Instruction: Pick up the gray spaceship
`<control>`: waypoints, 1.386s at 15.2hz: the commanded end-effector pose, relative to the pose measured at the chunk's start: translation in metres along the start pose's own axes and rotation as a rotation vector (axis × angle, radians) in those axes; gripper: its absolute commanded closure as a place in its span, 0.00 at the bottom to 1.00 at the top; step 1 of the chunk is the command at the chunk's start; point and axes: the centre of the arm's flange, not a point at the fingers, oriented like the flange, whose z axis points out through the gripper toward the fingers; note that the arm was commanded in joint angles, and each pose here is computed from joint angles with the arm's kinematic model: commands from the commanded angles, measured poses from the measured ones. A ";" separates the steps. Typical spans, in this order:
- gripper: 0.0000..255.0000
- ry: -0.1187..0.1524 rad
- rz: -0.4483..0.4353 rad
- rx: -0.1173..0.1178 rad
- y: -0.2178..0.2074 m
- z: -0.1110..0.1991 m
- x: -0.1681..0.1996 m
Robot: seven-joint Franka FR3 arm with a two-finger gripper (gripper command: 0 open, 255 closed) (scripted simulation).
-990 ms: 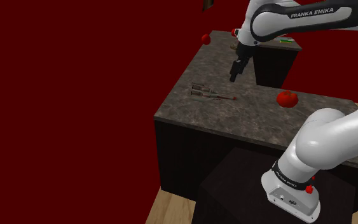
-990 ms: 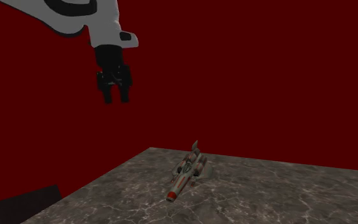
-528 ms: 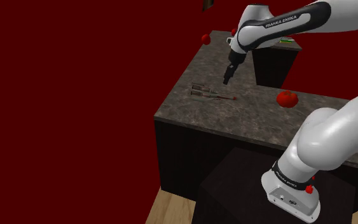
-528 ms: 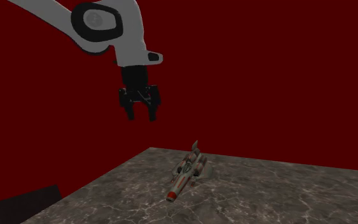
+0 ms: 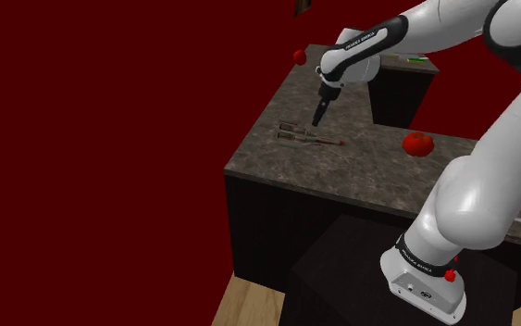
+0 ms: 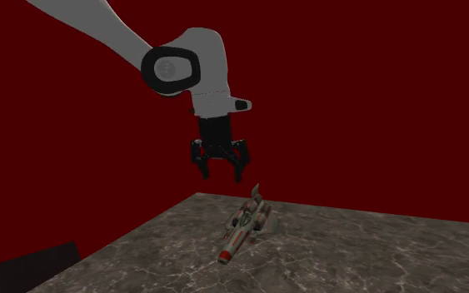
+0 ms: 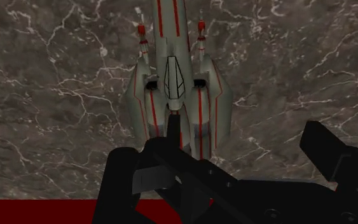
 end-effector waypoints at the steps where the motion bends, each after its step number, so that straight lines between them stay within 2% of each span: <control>1: 0.00 0.017 -0.034 0.008 0.018 0.017 0.009; 6: 0.00 0.051 -0.103 0.030 0.054 0.058 0.036; 15: 0.00 0.051 -0.103 0.030 0.053 0.097 0.029; 16: 1.00 0.051 -0.103 0.030 0.053 0.098 0.029; 21: 1.00 0.051 -0.103 0.030 0.052 0.097 0.029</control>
